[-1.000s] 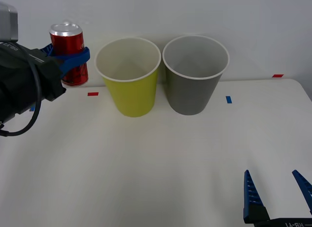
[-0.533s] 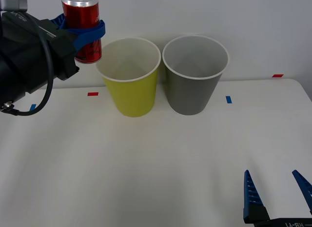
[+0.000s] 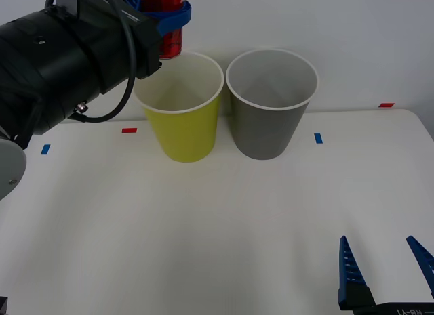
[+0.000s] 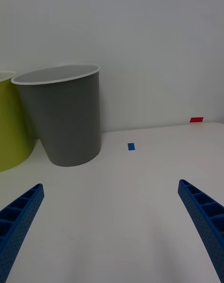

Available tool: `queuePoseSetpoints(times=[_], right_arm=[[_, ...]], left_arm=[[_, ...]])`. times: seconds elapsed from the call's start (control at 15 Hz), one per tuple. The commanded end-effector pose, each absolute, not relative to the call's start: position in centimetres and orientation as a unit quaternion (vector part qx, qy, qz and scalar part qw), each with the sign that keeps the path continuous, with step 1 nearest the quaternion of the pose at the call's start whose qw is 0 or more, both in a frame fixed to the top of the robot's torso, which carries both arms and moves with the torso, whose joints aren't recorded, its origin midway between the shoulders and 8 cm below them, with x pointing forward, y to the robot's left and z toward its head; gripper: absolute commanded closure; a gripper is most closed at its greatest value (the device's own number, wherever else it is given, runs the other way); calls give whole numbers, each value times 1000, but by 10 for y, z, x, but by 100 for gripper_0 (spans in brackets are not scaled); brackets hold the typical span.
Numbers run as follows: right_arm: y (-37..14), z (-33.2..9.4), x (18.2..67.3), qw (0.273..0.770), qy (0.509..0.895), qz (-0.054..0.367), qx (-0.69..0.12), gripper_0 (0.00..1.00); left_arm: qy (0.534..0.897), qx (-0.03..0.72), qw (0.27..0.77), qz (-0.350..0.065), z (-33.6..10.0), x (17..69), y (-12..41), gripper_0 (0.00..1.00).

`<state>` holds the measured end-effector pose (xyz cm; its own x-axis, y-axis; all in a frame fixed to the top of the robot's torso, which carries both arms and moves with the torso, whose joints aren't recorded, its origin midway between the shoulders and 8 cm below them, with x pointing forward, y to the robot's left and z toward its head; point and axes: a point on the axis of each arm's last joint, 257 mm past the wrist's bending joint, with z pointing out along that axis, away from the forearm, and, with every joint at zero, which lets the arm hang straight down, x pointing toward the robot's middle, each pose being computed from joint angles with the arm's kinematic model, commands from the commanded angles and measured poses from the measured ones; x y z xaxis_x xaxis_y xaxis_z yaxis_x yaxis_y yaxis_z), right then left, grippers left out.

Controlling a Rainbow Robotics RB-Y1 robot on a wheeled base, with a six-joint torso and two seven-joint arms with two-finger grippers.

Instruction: Put cans in the gray bin and PET bottles in the light green bin.

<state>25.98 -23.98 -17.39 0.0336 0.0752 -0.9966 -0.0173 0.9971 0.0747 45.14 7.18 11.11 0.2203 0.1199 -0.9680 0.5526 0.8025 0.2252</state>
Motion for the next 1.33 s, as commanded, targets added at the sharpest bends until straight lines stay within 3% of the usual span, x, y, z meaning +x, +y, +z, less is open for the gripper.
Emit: queuePoseSetpoints(times=[0.07, 0.67, 1.33], right_arm=[[-240, -174, 260, 719, 694, 32, 21, 0], [-240, -174, 260, 719, 694, 32, 21, 0], [-240, -174, 260, 719, 694, 32, 21, 0]], left_arm=[[601, 278, 734, -153, 117, 471, 54, 100], [588, 268, 738, -194, 104, 536, 5, 100], [577, 249, 751, -201, 89, 561, -33, 100]])
